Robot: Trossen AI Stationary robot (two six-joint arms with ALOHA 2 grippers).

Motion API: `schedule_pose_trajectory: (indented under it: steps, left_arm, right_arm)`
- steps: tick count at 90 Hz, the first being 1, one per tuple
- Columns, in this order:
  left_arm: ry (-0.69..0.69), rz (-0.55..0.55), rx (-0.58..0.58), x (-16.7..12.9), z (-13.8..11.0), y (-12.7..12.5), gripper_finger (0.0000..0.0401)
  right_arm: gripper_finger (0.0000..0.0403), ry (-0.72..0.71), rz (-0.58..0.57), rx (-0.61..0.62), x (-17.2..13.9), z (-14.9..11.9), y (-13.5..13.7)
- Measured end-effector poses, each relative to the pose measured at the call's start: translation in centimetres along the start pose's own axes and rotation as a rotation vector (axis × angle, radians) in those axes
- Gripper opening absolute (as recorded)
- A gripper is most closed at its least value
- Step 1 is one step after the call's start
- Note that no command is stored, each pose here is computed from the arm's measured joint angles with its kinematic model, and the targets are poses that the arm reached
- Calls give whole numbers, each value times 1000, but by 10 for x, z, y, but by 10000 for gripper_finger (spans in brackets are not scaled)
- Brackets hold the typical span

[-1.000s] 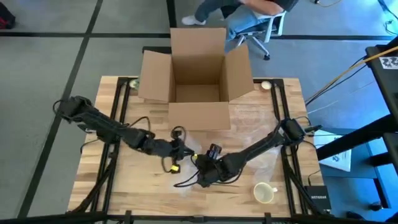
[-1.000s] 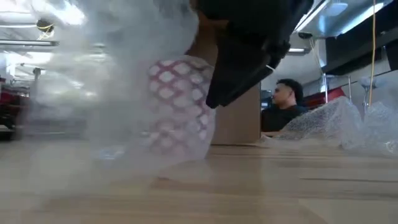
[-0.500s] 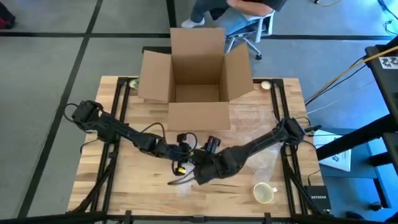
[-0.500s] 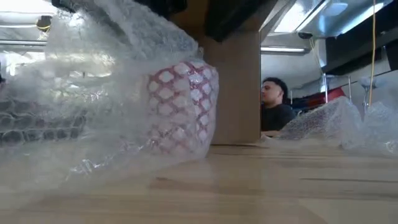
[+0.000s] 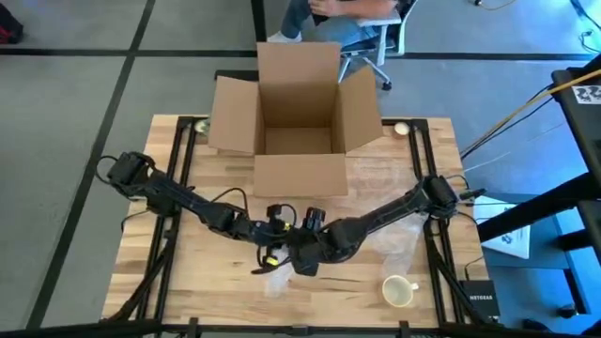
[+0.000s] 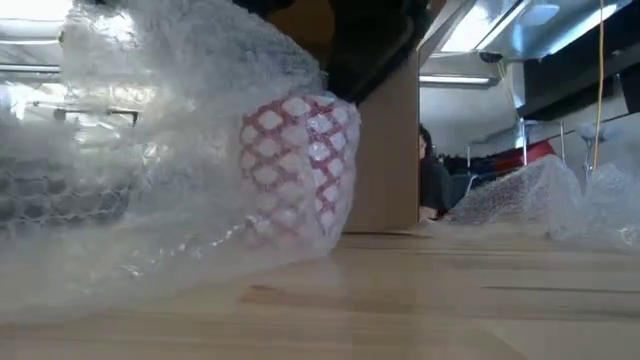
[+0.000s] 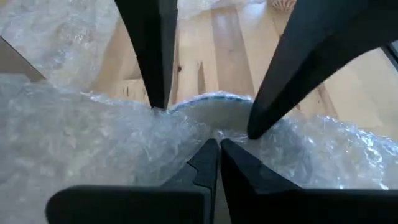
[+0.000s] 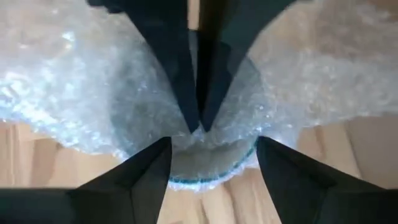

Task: Wrap mug
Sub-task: Wrap the red mug with the bubble wrap

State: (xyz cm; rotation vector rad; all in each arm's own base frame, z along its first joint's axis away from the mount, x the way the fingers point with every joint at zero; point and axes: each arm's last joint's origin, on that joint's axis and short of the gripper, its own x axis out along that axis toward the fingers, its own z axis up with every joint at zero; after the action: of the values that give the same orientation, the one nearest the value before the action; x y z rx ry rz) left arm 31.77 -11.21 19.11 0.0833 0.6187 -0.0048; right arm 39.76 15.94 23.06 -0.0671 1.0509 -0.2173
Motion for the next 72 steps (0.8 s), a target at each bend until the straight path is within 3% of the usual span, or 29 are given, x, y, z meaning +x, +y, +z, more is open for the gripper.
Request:
schedule_pose_trajectory:
  steps: [15, 44, 72]
  left_arm:
    - [-1, 2, 11, 0, 0, 0, 0]
    - [34, 4, 25, -4, -3, 1, 0]
    - [-14, -22, 50, -46, 16, 4, 0]
  right_arm:
    - [225, -79, 40, -30, -4, 11, 3]
    - [225, -19, 27, -52, 23, 6, 7]
    - [225, 17, 26, -50, 26, 3, 5]
